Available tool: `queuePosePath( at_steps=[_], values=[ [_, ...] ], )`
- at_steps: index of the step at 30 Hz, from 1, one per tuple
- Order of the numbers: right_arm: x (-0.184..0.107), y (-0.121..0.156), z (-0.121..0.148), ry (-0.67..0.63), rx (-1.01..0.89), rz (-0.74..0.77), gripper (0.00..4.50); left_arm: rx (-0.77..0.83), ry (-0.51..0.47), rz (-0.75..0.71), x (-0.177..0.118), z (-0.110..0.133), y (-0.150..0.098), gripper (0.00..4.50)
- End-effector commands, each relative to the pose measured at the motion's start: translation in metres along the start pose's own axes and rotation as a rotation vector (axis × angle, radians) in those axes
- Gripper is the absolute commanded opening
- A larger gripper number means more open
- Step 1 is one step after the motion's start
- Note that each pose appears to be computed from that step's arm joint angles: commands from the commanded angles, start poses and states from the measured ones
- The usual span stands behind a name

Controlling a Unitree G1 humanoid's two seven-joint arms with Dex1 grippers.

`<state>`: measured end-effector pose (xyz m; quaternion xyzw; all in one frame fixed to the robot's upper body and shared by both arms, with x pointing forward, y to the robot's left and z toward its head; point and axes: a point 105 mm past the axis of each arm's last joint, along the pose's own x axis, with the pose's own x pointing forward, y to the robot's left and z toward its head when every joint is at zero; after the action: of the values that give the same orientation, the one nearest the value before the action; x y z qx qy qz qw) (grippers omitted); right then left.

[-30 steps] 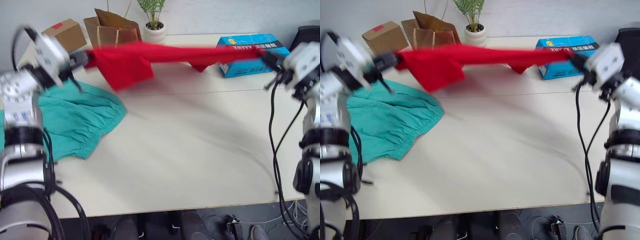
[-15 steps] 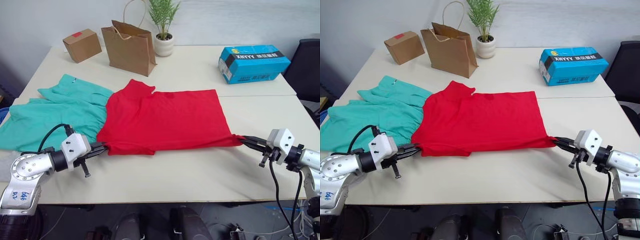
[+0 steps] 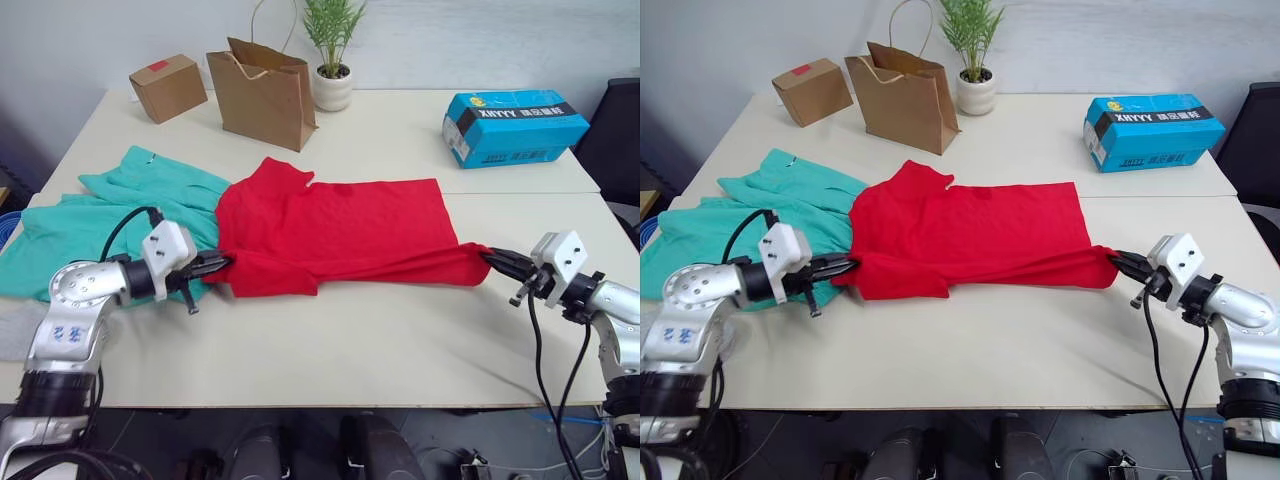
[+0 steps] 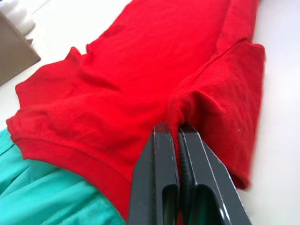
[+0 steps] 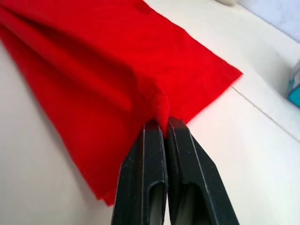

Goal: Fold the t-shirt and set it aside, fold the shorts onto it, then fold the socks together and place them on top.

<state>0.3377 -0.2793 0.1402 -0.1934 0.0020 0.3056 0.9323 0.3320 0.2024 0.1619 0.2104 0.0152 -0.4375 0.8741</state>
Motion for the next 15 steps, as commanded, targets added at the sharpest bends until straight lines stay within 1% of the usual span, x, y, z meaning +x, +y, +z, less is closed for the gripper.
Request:
queuePosePath(
  at_steps=[1, 4, 6, 7, 9, 11, 13, 15],
  values=[
    [0.013, -0.013, 0.002, 0.011, 0.207, -0.097, 0.04, -0.183, 0.025, 0.013, 0.013, -0.009, 0.012, 0.00],
    [0.025, -0.010, -0.007, 0.098, 0.278, -0.103, 0.04, -0.322, 0.101, 0.055, 0.025, -0.023, 0.022, 0.00],
    [0.029, -0.019, -0.013, 0.129, 0.364, -0.202, 0.04, -0.438, 0.156, 0.133, 0.030, -0.033, 0.033, 0.00],
    [0.031, -0.024, -0.015, 0.138, 0.404, -0.252, 0.04, -0.471, 0.178, 0.152, 0.031, -0.036, 0.036, 0.00],
    [0.033, -0.027, -0.016, 0.143, 0.446, -0.295, 0.04, -0.486, 0.216, 0.160, 0.032, -0.040, 0.036, 0.00],
    [0.039, -0.026, -0.007, 0.092, 0.429, -0.290, 0.04, -0.472, 0.242, 0.155, 0.030, -0.044, 0.033, 0.00],
    [0.044, -0.023, 0.005, 0.029, 0.388, -0.267, 0.04, -0.440, 0.229, 0.168, 0.029, -0.043, 0.035, 0.00],
    [0.046, -0.015, 0.008, 0.023, 0.378, -0.219, 0.04, -0.400, 0.167, 0.160, 0.027, -0.034, 0.036, 0.00]
  ],
)
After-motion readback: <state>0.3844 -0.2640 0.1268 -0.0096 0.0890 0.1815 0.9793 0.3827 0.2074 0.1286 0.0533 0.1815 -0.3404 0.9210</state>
